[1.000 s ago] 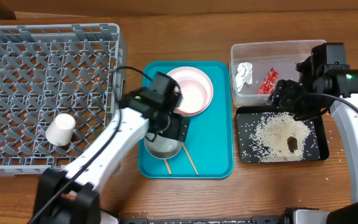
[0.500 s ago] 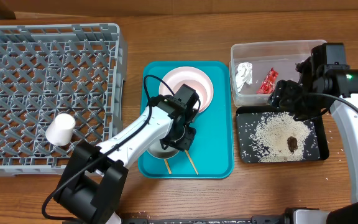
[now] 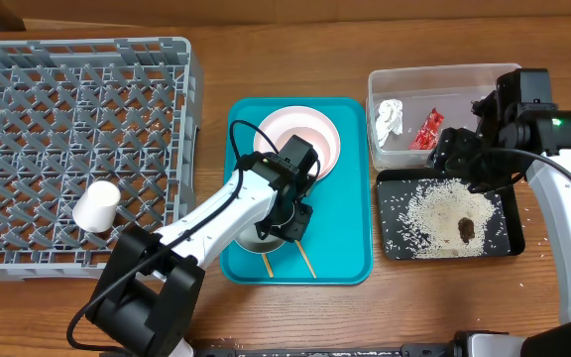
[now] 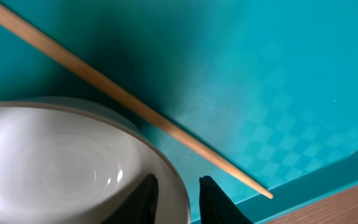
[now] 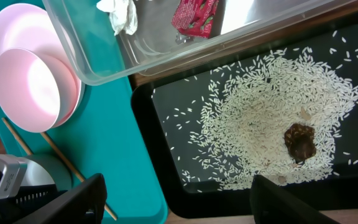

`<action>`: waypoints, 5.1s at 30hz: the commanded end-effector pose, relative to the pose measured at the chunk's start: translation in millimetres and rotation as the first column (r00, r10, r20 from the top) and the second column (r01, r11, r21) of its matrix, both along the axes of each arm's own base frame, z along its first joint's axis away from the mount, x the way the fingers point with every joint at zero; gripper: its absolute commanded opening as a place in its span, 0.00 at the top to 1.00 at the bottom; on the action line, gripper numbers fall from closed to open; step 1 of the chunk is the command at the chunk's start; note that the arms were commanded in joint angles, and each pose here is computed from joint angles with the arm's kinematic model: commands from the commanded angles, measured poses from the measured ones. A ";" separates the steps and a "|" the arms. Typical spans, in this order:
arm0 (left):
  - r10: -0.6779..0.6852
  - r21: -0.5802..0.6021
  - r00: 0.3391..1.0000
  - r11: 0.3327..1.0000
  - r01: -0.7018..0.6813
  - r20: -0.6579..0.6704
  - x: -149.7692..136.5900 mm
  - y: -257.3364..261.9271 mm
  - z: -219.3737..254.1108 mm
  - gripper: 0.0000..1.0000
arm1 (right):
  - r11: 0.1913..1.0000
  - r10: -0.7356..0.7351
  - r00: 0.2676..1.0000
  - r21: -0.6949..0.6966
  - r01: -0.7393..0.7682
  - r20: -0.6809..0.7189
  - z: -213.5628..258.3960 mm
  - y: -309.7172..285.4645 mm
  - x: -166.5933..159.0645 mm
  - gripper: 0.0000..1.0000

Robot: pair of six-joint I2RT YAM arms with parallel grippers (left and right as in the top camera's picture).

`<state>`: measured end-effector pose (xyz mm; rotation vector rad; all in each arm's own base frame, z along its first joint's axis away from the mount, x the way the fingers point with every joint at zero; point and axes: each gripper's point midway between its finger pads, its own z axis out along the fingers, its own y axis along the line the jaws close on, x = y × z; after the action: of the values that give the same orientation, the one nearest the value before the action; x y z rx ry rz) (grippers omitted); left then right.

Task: Sort waste into correct bins and load items into the dishwasher
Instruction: 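Grasp the small white bowl on the tray with the left gripper, then carry the small bowl to the dish rack and place it, then reach the left gripper back to the pink bowl on the plate, then lift the pink bowl with the left gripper and set it in the rack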

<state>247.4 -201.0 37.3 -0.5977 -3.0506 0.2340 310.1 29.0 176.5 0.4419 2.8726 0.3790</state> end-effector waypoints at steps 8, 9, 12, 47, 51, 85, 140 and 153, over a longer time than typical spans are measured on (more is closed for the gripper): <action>0.047 0.040 0.999 0.998 -0.046 -0.017 -6.2 5.7 -6.2 0.96 | 1.000 0.001 0.999 -0.009 -0.001 0.039 11.1 -1.5 4.4 0.25; 0.058 0.042 0.998 0.998 -0.057 -0.019 -6.1 5.7 -5.0 0.96 | 1.000 0.002 0.999 -0.009 -0.001 0.038 11.1 -1.5 4.3 0.25; 0.142 0.046 0.990 0.989 -0.141 -0.019 -2.4 5.1 6.6 0.96 | 1.000 0.002 0.999 -0.009 -0.001 0.036 10.9 -1.5 3.7 0.25; 0.392 -0.714 0.872 0.696 -0.074 0.292 135.4 193.0 204.0 0.96 | 1.000 0.002 1.000 -0.009 -0.001 0.031 10.6 -1.5 2.6 0.25; 0.431 -0.776 0.881 0.617 -0.129 0.197 138.7 208.9 183.6 0.96 | 1.000 0.002 1.000 -0.009 -0.001 0.027 10.3 -1.4 1.7 0.25; 0.617 -0.791 0.781 0.524 -0.316 0.097 99.3 287.1 213.3 0.00 | 1.000 0.002 1.000 -0.008 -0.001 0.024 10.1 -1.4 0.9 0.25; -0.132 -0.059 0.953 0.986 0.154 0.272 152.5 -40.8 120.4 0.96 | 1.000 0.001 1.000 -0.012 -0.001 0.004 8.8 -1.9 -3.7 0.12; 0.190 -0.469 0.924 0.883 -0.013 0.331 198.2 70.6 227.9 0.96 | 1.000 0.001 1.000 -0.012 -0.001 0.006 8.9 -1.9 -3.3 0.12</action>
<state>445.4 -143.0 240.5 -0.5273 -3.4537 0.6290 301.9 28.8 174.5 0.4526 2.9063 0.3710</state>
